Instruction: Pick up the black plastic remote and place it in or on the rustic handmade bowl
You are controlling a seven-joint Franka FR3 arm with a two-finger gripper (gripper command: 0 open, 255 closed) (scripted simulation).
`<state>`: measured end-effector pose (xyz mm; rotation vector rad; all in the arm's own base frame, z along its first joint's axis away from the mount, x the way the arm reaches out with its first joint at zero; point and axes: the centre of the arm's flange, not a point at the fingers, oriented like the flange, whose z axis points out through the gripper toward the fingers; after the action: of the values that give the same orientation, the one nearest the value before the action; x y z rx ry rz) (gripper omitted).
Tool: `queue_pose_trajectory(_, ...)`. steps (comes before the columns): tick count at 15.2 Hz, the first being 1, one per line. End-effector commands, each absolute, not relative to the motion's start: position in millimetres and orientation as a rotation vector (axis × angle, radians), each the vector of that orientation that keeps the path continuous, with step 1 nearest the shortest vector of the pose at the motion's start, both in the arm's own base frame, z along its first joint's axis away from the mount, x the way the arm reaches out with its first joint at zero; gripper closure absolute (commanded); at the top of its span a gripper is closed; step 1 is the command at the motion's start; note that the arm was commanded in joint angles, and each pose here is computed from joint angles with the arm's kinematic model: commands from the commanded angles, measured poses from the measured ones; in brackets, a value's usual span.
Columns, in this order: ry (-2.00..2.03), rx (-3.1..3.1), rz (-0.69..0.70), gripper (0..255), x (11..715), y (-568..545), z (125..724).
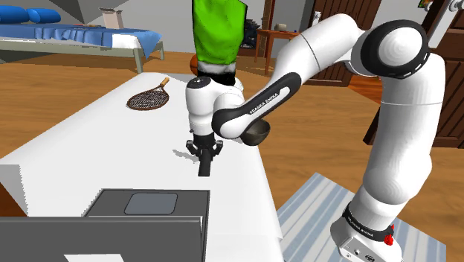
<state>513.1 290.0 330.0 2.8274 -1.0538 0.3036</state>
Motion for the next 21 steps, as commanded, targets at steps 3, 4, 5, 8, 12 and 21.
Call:
queue_pose_trajectory(3, -1.054, 2.827, 0.303, 255, 513.4, 289.9, 350.4)
queue_pose_trajectory(4, -1.054, 2.827, 0.303, 255, 513.4, 289.9, 355.6)
queue_pose_trajectory(5, -1.054, 2.827, 0.303, 255, 513.4, 289.9, 360.9)
queue_pose_trajectory(8, -1.054, 2.827, 0.303, 255, 513.4, 289.9, 376.8)
queue_pose_trajectory(12, -1.054, 2.827, 0.303, 255, 513.4, 289.9, 397.9)
queue_pose_trajectory(21, -1.054, 2.827, 0.303, 255, 513.4, 289.9, 445.4)
